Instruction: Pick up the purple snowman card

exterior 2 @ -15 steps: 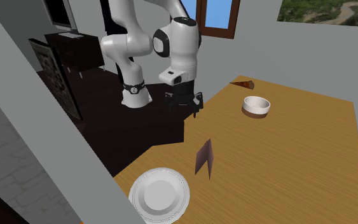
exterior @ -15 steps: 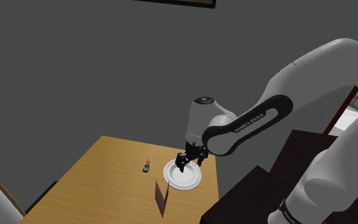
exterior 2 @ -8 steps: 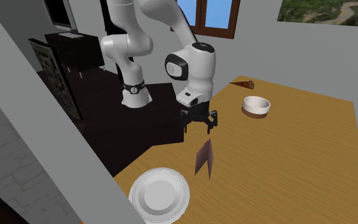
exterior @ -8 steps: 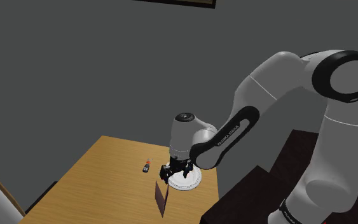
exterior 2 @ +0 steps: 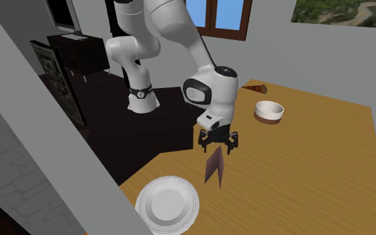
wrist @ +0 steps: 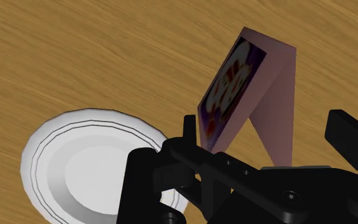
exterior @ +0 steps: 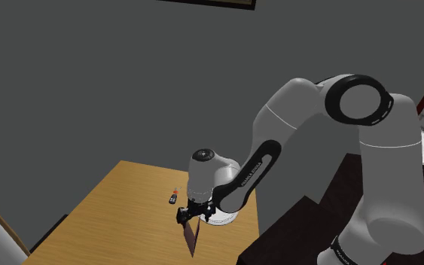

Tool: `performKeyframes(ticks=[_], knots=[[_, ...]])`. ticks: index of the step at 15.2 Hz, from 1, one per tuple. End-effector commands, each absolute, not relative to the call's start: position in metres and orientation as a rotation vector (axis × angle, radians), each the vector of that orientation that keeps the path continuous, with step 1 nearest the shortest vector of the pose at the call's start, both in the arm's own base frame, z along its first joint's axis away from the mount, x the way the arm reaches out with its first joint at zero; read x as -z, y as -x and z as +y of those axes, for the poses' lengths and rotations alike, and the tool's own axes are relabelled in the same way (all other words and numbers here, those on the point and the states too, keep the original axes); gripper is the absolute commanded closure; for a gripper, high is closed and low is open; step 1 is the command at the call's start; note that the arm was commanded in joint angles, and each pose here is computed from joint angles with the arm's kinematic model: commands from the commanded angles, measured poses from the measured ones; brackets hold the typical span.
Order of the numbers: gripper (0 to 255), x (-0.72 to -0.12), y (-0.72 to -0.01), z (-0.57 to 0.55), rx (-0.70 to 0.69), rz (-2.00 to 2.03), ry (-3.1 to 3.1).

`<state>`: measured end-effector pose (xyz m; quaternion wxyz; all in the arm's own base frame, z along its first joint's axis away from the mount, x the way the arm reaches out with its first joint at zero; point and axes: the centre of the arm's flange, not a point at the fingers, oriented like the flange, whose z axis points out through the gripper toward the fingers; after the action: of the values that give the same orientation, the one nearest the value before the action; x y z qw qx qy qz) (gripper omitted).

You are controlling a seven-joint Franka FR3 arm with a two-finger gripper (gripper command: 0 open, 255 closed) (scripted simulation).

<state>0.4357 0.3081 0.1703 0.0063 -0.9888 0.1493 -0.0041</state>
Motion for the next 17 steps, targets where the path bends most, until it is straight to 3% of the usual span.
performKeyframes(ticks=[1,6,7,17], knots=[[0,-0.159,-0.437,0.309,0.014,0.468,3.094],[0,-0.14,-0.437,0.309,0.014,0.468,3.094],[255,-0.14,-0.437,0.309,0.014,0.468,3.094],[255,-0.145,-0.437,0.309,0.014,0.468,3.094]])
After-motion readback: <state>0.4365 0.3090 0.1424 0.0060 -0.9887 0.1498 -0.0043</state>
